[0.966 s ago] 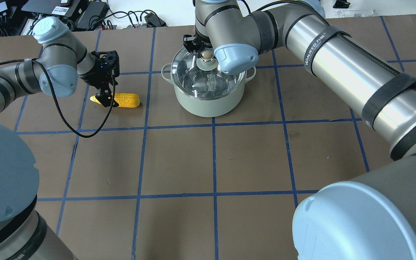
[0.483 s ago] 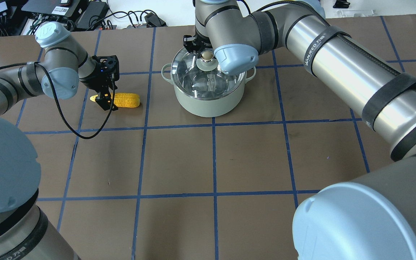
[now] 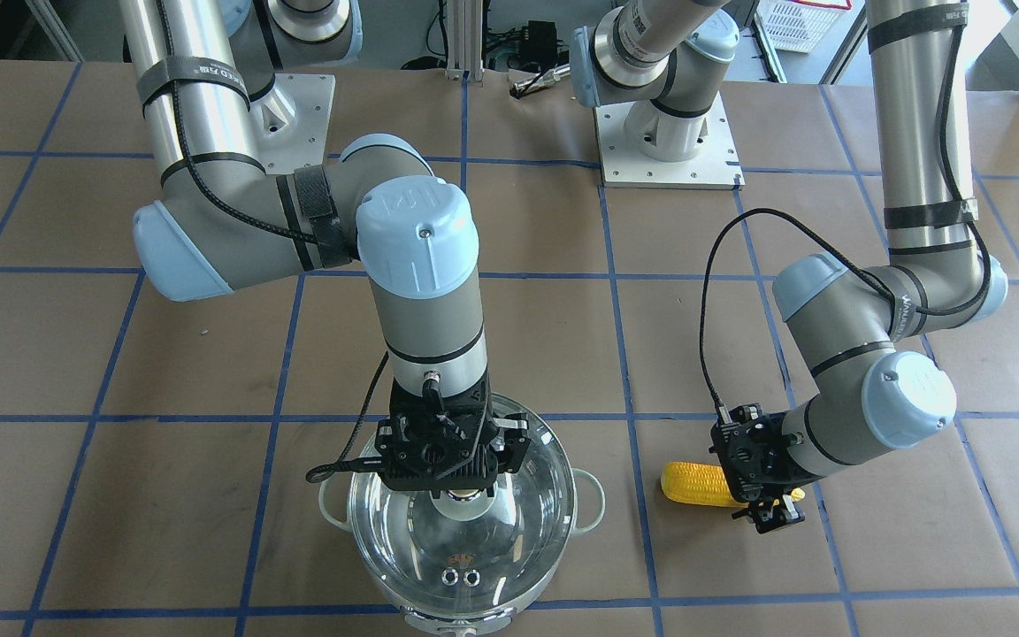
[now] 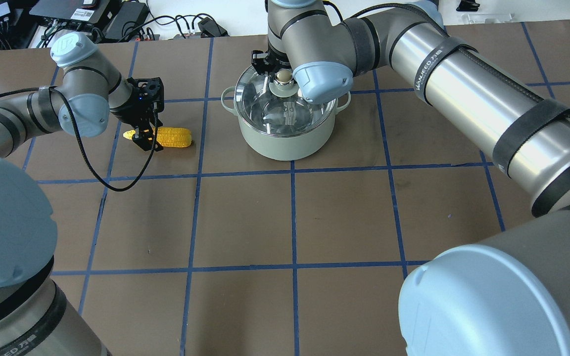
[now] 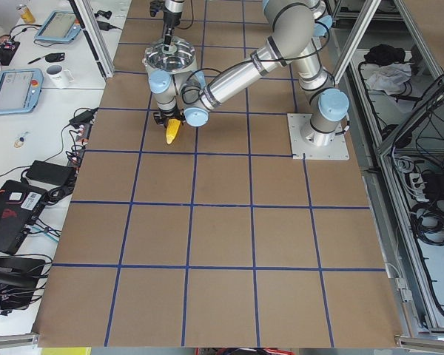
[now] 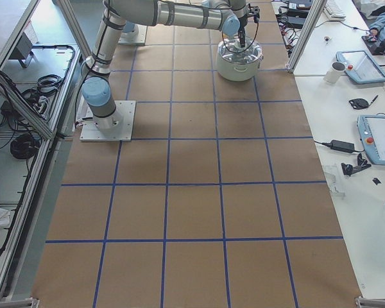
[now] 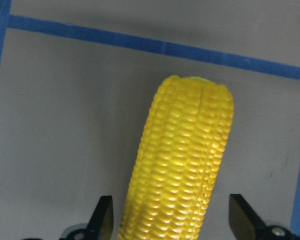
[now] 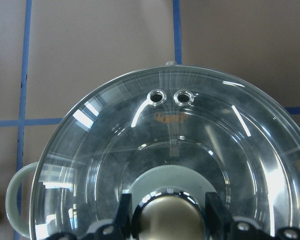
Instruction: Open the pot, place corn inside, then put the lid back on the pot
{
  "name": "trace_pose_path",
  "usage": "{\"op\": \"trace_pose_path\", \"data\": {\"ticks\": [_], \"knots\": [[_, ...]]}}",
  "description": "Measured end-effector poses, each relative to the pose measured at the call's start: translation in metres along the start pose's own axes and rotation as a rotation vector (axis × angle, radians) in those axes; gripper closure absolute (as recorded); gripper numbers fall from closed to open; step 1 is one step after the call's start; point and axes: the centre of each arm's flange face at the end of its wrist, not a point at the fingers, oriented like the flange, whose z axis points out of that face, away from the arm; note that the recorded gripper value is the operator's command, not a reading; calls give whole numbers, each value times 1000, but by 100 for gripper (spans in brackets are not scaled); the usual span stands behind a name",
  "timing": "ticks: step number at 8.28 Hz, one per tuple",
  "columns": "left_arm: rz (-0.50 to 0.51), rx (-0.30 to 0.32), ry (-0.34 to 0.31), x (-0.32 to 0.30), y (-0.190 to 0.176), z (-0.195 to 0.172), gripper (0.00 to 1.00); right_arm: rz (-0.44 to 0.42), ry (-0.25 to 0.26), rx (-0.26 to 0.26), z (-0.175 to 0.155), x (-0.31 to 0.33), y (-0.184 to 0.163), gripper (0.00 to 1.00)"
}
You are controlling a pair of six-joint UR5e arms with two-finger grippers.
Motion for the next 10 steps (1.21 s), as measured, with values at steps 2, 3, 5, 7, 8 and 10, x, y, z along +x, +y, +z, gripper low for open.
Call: {"op": "trace_pose_path", "data": {"ticks": [2, 3, 5, 7, 8, 10], "knots": [[27, -37, -22, -2, 3, -6, 100, 5, 1, -2, 2, 0, 0, 48], [33, -69, -34, -2, 5, -13, 100, 2, 2, -3, 3, 0, 0, 55], [38, -112, -69, -1, 6, -36, 100, 0, 2, -3, 3, 0, 0, 60], [41, -126, -121, 5, 1, -72, 100, 2, 1, -3, 2, 0, -1, 63], [41, -146, -146, 9, 0, -91, 100, 1, -1, 7, -5, -1, -2, 63], [44, -199, -201, 25, -5, -137, 100, -14, -1, 28, -34, -1, -8, 63]]}}
